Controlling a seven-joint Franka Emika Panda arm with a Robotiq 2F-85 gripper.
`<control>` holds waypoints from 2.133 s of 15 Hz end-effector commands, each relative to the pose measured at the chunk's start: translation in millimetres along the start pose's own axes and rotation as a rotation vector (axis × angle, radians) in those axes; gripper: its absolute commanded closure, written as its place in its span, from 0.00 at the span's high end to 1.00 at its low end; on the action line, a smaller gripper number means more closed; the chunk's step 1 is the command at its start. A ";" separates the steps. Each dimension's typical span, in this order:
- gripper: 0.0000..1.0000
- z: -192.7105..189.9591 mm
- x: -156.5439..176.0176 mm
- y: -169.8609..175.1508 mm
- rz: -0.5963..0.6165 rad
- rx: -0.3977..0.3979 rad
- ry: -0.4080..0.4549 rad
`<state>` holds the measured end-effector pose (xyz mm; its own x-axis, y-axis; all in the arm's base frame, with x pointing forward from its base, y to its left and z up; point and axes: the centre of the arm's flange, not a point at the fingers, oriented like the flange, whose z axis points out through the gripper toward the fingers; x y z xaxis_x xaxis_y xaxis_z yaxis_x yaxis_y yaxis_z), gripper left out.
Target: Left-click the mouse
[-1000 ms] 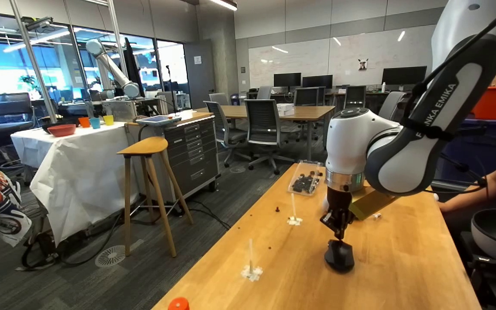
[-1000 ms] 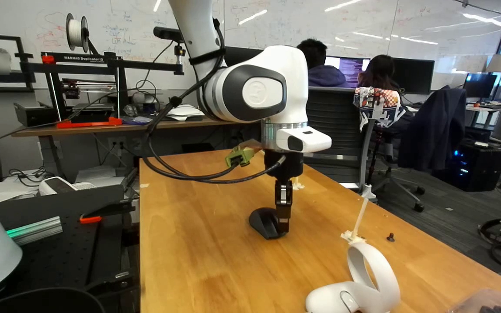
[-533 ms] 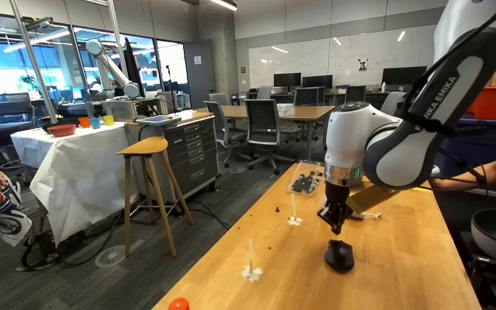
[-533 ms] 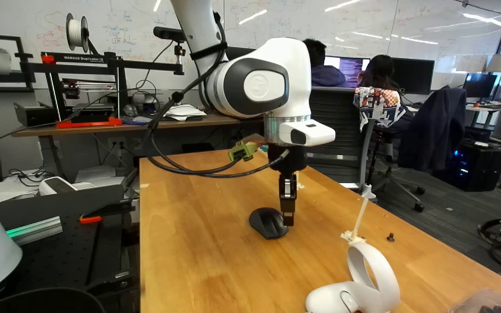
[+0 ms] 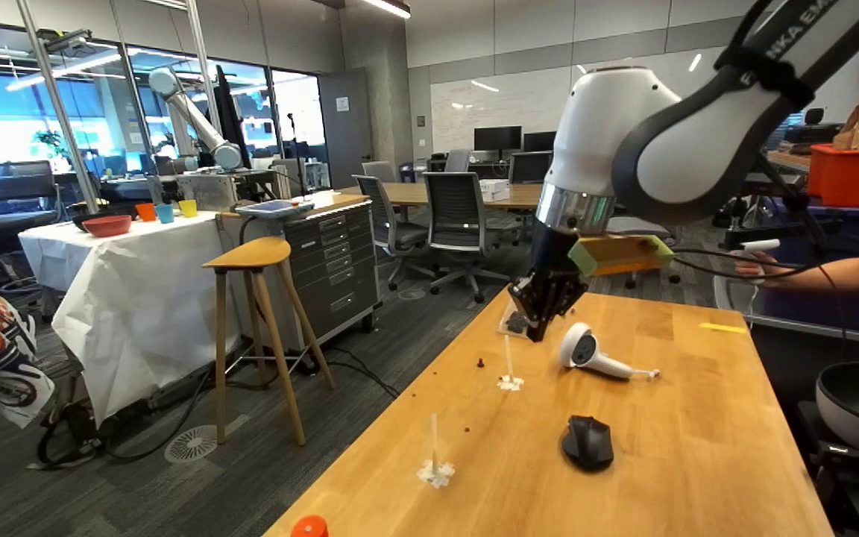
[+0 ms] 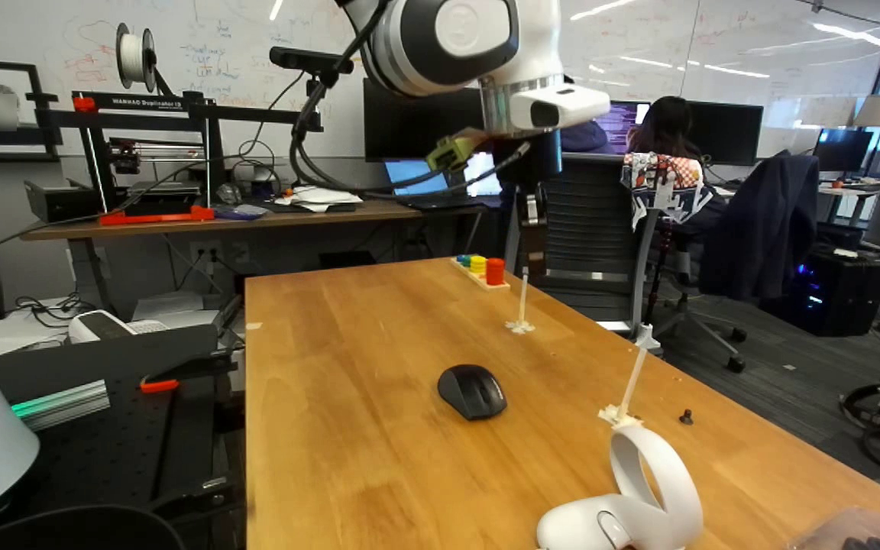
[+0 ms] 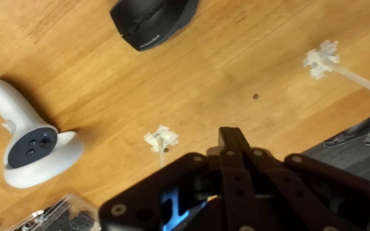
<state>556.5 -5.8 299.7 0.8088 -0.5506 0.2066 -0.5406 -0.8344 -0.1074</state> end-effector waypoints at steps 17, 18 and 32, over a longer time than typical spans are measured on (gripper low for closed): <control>0.05 -223.6 -43.9 -42.1 -0.637 0.126 -0.555; 0.04 -226.5 -41.5 -38.4 -0.666 0.071 -0.562; 0.06 -236.4 34.4 -8.6 -0.456 -0.049 -0.139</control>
<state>525.9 -15.1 539.5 0.9974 -0.0577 0.0422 -0.0614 -0.9937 0.0939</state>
